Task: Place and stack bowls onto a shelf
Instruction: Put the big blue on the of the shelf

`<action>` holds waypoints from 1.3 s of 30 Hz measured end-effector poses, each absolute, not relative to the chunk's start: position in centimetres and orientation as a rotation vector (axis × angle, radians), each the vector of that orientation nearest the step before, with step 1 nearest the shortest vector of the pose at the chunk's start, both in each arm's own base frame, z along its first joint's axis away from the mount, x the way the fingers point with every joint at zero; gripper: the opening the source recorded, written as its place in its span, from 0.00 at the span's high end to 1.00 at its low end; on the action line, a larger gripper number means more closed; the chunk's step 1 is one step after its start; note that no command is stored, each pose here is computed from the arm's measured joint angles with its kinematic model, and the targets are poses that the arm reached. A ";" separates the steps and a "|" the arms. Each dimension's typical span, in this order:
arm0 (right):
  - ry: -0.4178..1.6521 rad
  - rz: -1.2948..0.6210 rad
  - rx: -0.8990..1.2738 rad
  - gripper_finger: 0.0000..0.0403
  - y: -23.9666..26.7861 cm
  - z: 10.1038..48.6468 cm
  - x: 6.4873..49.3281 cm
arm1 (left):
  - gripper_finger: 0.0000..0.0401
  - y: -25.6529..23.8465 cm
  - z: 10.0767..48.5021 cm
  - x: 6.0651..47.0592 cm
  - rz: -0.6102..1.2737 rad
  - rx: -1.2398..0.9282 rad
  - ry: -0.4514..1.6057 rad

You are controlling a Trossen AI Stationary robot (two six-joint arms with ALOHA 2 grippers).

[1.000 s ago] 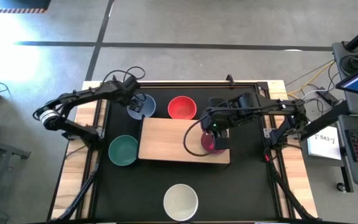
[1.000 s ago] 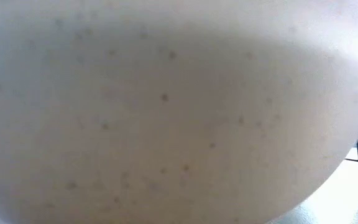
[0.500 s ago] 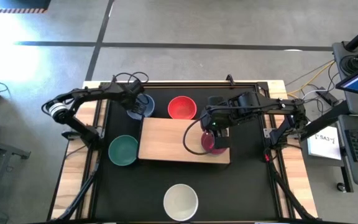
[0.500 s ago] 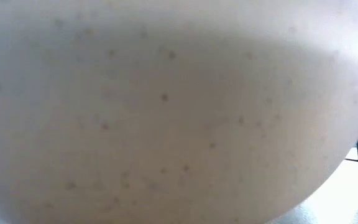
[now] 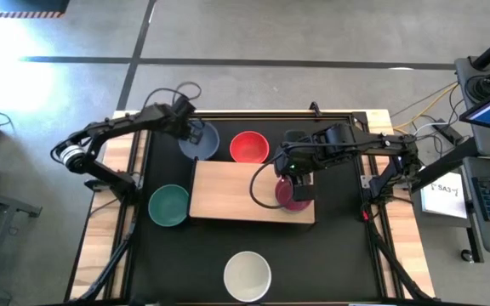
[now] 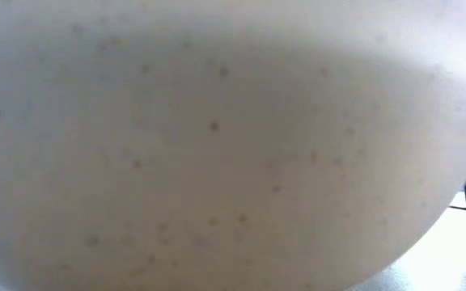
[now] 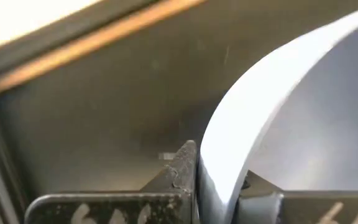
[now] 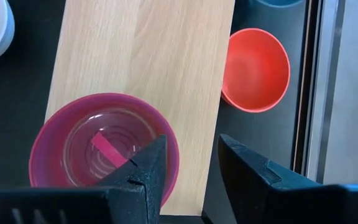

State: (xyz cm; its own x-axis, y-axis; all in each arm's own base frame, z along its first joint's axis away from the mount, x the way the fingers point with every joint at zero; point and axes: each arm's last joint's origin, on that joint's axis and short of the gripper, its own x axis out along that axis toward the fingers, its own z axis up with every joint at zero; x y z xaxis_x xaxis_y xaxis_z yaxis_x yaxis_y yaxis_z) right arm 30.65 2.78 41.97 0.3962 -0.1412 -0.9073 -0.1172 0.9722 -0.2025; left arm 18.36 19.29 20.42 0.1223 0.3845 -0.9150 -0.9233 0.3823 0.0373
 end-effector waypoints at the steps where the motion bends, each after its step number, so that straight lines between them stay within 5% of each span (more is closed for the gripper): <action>1: 1.166 -0.016 -0.249 0.67 2.8 42.0 30.7 | 0.99 19.6 21.1 18.5 1.063 -0.646 1.015; 16: 1.167 -0.041 -0.212 0.67 2.8 42.0 30.6 | 1.00 20.4 34.6 20.6 0.946 -0.548 0.825; 26: 1.181 -0.023 -0.246 0.68 2.5 41.9 30.6 | 1.00 13.1 34.7 24.1 0.514 -0.516 1.008; 39: 1.188 -0.059 -0.230 0.68 0.9 41.9 30.6 | 1.00 5.8 33.2 28.5 0.262 -0.409 1.053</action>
State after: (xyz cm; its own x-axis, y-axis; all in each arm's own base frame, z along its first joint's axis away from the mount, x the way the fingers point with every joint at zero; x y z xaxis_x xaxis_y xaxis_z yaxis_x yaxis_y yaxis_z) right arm 30.65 0.88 41.92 0.3746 -0.1661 -0.9122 -0.0756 0.9751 -0.2085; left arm 28.49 5.81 33.18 0.4743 0.0147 -0.8802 -0.3996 0.8945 -0.2004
